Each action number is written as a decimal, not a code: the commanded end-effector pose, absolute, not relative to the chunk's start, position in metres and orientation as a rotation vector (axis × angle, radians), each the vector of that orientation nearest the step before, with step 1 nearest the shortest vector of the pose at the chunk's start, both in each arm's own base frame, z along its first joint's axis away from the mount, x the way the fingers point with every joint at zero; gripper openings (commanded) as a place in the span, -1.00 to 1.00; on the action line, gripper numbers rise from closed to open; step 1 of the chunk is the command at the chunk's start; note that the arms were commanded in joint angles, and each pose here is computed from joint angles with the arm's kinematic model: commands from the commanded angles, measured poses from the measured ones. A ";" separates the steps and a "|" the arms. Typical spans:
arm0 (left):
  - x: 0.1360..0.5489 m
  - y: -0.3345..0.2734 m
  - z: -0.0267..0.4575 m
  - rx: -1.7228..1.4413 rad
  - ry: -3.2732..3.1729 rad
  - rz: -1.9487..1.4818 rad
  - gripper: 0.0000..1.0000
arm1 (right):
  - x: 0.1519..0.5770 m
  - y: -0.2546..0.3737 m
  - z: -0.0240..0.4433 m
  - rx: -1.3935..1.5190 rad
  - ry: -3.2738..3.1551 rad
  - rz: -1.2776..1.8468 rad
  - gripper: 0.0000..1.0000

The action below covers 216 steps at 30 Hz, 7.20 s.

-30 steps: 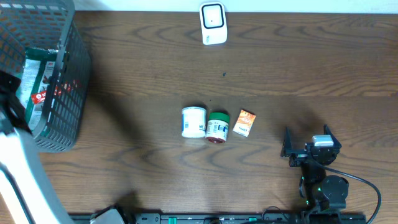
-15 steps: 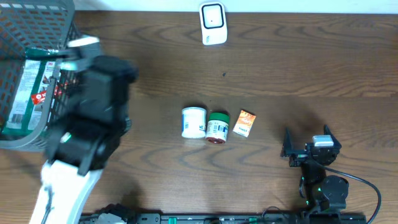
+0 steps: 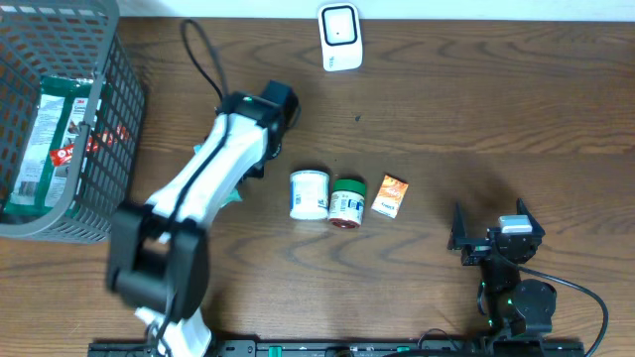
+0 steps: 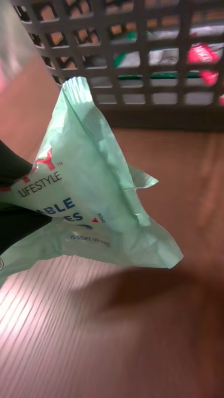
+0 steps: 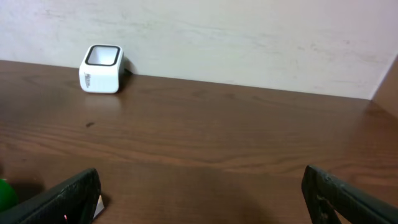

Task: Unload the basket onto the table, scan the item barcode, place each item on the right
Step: 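Carry the wipes pack out and lay it left of the white tub, then return the left gripper to the basket and grasp the red stick packet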

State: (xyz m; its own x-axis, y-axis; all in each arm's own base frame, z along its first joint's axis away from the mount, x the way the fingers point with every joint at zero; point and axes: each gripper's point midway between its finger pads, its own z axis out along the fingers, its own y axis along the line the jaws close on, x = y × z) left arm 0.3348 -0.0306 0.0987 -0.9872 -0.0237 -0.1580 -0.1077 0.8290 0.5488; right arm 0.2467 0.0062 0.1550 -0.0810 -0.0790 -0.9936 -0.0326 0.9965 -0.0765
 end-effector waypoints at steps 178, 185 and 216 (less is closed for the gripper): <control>0.345 -0.141 0.063 -0.351 2.729 -1.171 -0.86 | 0.247 0.002 0.154 -0.077 1.657 -0.055 0.99; 0.353 -0.107 0.049 -0.446 2.689 -1.209 -0.86 | 0.247 0.002 0.154 -0.077 1.657 -0.055 0.99; 0.346 0.072 0.385 -0.733 1.991 0.030 0.03 | 0.247 0.002 0.154 -0.077 1.657 -0.055 0.99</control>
State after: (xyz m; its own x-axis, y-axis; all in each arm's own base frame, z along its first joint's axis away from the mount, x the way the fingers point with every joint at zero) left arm 0.3515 0.0107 0.3521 -0.5360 -0.4682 -0.7025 -0.2595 0.8832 -0.3906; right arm 0.2467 0.0062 0.1550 -0.0810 -0.0790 -0.9936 -0.0326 0.9965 -0.0765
